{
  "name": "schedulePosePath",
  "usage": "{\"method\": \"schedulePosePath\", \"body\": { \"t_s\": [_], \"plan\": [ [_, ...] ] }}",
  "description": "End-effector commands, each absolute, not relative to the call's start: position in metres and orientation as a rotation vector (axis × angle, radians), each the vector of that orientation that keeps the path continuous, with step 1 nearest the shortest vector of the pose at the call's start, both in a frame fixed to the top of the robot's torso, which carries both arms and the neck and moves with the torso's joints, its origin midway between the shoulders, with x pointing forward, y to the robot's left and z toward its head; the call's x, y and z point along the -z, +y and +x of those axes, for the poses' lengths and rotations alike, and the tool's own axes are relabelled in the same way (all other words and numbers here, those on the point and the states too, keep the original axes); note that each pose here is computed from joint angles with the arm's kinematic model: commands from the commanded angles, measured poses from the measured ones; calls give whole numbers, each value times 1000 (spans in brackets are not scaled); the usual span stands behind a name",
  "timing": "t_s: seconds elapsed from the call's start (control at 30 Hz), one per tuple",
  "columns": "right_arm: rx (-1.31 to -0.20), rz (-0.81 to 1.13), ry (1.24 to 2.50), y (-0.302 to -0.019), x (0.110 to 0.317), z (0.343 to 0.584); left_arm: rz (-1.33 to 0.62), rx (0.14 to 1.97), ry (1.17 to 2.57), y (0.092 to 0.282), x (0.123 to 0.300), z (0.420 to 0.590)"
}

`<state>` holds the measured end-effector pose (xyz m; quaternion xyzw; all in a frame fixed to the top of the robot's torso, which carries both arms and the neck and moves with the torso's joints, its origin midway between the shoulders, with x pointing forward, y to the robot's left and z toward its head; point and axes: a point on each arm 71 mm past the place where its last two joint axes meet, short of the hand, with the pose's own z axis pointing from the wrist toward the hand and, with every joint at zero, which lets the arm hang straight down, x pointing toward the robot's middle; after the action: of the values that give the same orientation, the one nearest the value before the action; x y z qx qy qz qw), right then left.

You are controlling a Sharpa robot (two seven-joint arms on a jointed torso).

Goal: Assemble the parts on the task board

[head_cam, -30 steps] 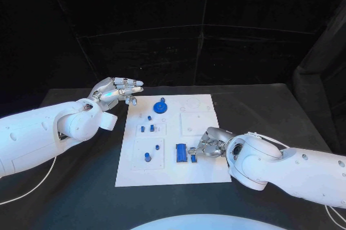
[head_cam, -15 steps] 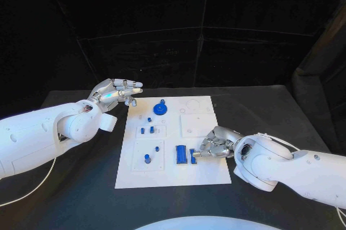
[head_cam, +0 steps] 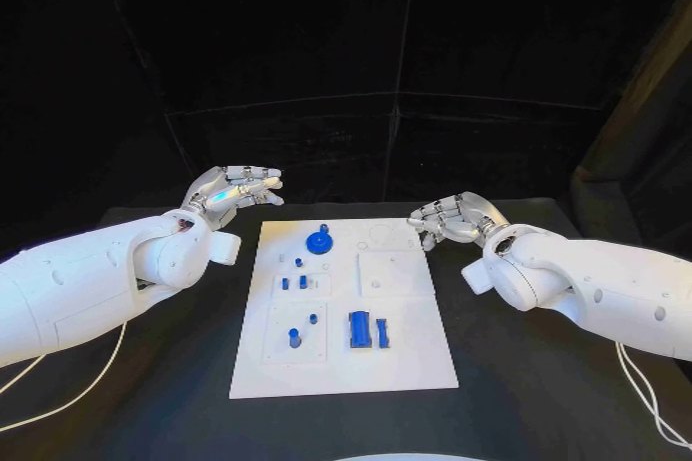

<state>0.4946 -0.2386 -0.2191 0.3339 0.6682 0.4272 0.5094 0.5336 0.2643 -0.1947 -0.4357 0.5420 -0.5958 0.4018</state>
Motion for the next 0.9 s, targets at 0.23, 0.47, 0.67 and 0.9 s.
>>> {"method": "schedulePosePath", "body": {
  "t_s": [0.23, 0.47, 0.67, 0.9],
  "plan": [
    [-1347, 889, 1383, -231, 218, 537, -1179, 1493, 1237, 259, 206, 551],
    [-1266, 888, 1411, -226, 225, 548, -1175, 1474, 1282, 243, 217, 558],
    [-1272, 918, 1385, -222, 226, 541, -1181, 1454, 1280, 238, 220, 552],
    [-1275, 1006, 1319, -212, 227, 519, -1195, 1398, 1271, 226, 226, 533]
  ]
}}
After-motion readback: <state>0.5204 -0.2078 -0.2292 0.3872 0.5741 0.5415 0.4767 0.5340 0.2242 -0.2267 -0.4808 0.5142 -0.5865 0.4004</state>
